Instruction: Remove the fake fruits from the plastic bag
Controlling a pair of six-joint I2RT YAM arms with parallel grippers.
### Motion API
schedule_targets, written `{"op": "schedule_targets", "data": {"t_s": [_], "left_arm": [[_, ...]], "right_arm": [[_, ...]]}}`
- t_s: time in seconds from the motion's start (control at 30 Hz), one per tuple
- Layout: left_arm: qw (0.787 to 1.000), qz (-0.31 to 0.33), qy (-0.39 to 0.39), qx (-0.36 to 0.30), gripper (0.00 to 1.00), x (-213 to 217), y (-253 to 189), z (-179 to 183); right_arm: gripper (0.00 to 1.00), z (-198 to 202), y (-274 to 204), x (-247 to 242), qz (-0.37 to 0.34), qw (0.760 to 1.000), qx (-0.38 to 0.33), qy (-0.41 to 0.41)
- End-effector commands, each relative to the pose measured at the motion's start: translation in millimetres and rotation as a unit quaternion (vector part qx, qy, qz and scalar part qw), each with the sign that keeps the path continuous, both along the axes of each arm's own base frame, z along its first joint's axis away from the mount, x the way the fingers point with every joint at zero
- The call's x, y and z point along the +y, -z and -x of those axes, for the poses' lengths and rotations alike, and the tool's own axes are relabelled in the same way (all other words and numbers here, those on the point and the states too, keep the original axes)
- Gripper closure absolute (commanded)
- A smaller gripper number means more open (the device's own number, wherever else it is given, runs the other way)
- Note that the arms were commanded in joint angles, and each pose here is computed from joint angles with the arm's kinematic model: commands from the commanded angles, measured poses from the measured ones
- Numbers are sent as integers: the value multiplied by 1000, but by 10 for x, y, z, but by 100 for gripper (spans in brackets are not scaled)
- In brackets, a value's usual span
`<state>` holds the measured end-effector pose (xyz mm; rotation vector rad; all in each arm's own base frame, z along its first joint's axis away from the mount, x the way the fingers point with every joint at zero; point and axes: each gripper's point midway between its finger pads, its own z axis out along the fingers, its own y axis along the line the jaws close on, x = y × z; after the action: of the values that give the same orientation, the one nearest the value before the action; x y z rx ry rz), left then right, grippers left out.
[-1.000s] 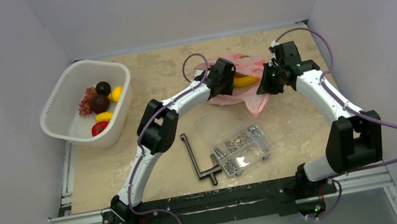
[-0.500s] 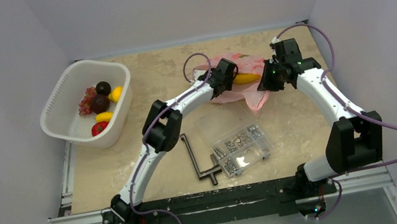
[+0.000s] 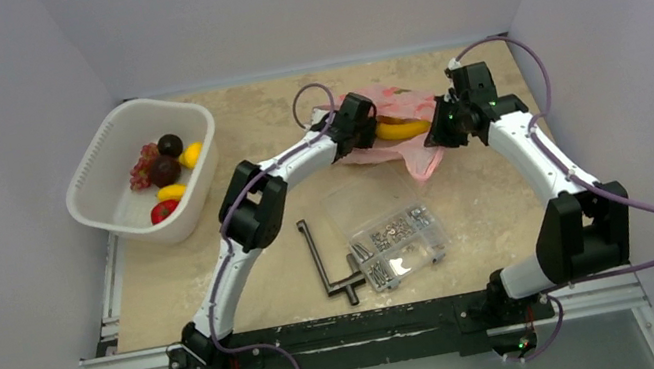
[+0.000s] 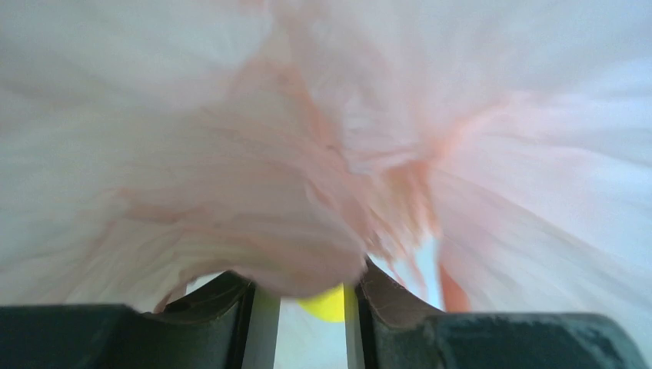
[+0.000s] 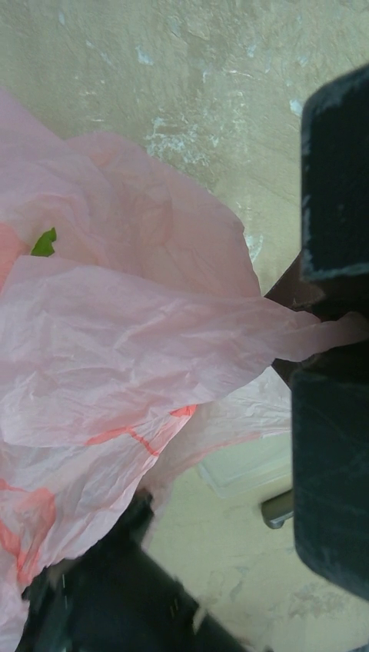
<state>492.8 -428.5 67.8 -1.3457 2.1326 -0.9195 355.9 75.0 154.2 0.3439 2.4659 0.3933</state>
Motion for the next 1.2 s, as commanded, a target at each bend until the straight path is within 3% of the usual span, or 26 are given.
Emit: {"op": "schedule_targets", "data": {"t_s": [0.0,0.13,0.2,0.33,0.47,0.57,0.7,0.97,1.17], "left_arm": [[994,88,21,-53,100,140,-1181,1],[988,149,19,-43,100,197,-1412,63],[988,148,32,-17,100,255,-1401,153],[990,116,81,-8,100,352,-1448,421],[987,68,143,18,100,478,-1260,848],[981,67,176,38,100,514,-1092,1076],[970,76,232,13,100,461,-1169,1165],[959,81,267,-47,100,673,-1649,1183],[943,71,323,-38,100,921,-1814,1608]], "right_arm": [[100,-115,11,-77,25,999,-36,3],[100,-70,61,-88,28,998,-49,0],[100,-81,46,-93,16,998,-55,21],[100,-235,-101,-155,16,996,-70,56],[100,-386,-241,-189,8,994,-67,86],[100,-444,-346,-197,0,993,-76,95],[100,-468,-365,-220,11,993,-78,88],[100,-362,-122,-321,37,994,-64,83],[100,-382,-145,-290,26,994,-57,88]]}}
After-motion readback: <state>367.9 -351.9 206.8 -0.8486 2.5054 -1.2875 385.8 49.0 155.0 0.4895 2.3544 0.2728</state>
